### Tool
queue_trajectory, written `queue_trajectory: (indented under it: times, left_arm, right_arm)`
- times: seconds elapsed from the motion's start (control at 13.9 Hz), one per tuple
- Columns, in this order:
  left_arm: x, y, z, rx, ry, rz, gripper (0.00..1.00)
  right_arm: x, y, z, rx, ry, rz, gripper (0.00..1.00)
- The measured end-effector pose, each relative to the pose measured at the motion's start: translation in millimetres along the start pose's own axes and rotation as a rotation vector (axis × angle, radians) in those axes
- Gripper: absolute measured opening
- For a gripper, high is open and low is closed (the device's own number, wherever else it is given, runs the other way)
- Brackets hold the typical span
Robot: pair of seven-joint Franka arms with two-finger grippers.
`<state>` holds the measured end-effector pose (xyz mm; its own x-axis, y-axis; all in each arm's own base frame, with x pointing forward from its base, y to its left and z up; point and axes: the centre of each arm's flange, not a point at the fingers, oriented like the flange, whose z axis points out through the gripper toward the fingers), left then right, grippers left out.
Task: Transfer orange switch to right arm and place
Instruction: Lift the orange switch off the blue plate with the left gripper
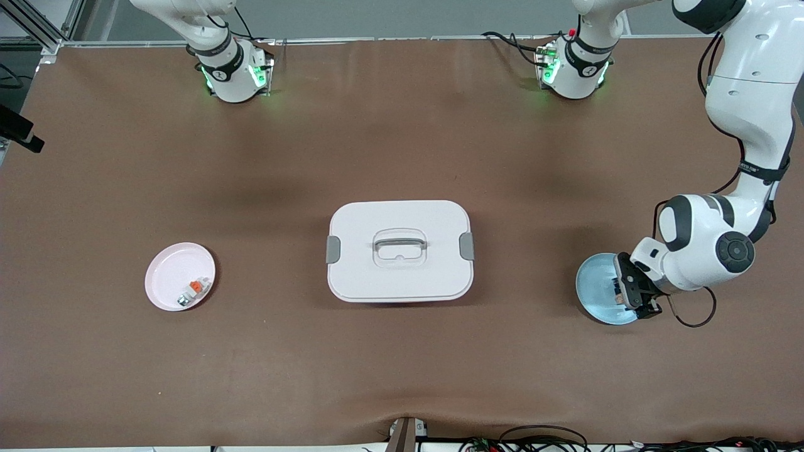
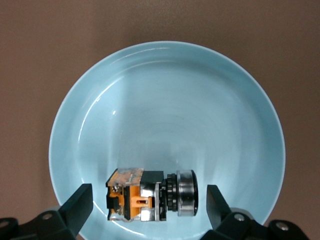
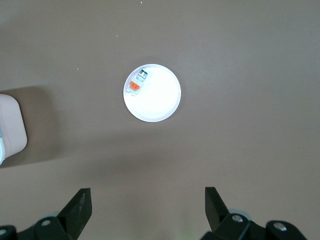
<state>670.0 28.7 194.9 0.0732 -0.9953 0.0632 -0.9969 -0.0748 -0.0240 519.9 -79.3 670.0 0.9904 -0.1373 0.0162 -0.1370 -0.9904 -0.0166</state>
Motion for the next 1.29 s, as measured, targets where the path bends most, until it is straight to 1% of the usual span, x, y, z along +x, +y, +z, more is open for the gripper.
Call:
queue_trajectory:
  times: [0.29,0.36,0.43,0.5,0.72,0.86,1.01,1.08,1.22,1.29]
  left_arm:
    - [0.1,-0.5,8.6,0.018,0.007,-0.001,1.0]
    - [-0.3,-0.5,10.3,0.021,0.008,-0.002,0.94]
    - [-0.7,-0.5,11.3,0.022,0.009,-0.003,0.81]
    - [-0.7,-0.7,11.2,0.023,0.009,-0.003,0.72]
    - [0.0,-2.5,9.0,0.034,0.01,-0.002,0.72]
    - [4.9,-7.8,-2.6,0.058,0.015,0.004,0.72]
    - [17.9,-14.9,-29.3,0.089,0.022,0.021,0.72]
    - [25.1,-18.0,-45.9,0.093,0.023,0.031,0.72]
    - [38.6,-23.7,-78.8,0.077,0.038,0.031,0.72]
    - [45.0,-26.1,-93.6,0.065,0.067,0.014,0.72]
  right_arm:
    - [1.7,-0.1,3.0,0.0,-0.005,0.0,1.0]
    - [2.3,-0.1,4.1,0.0,-0.007,0.0,1.0]
    - [2.6,-0.1,4.7,0.0,-0.008,0.0,1.0]
    - [2.7,-0.1,4.8,0.0,-0.009,0.0,1.0]
    - [2.8,-0.1,4.9,0.0,-0.008,0.0,1.0]
    - [2.8,-0.1,5.0,0.0,-0.009,0.0,1.0]
    - [2.8,0.0,5.2,0.0,-0.009,0.0,1.0]
    - [2.9,0.0,5.5,0.0,-0.01,0.001,1.0]
    - [3.2,0.6,6.0,0.004,-0.011,0.002,1.0]
    - [3.6,2.3,6.6,0.013,-0.011,0.007,1.0]
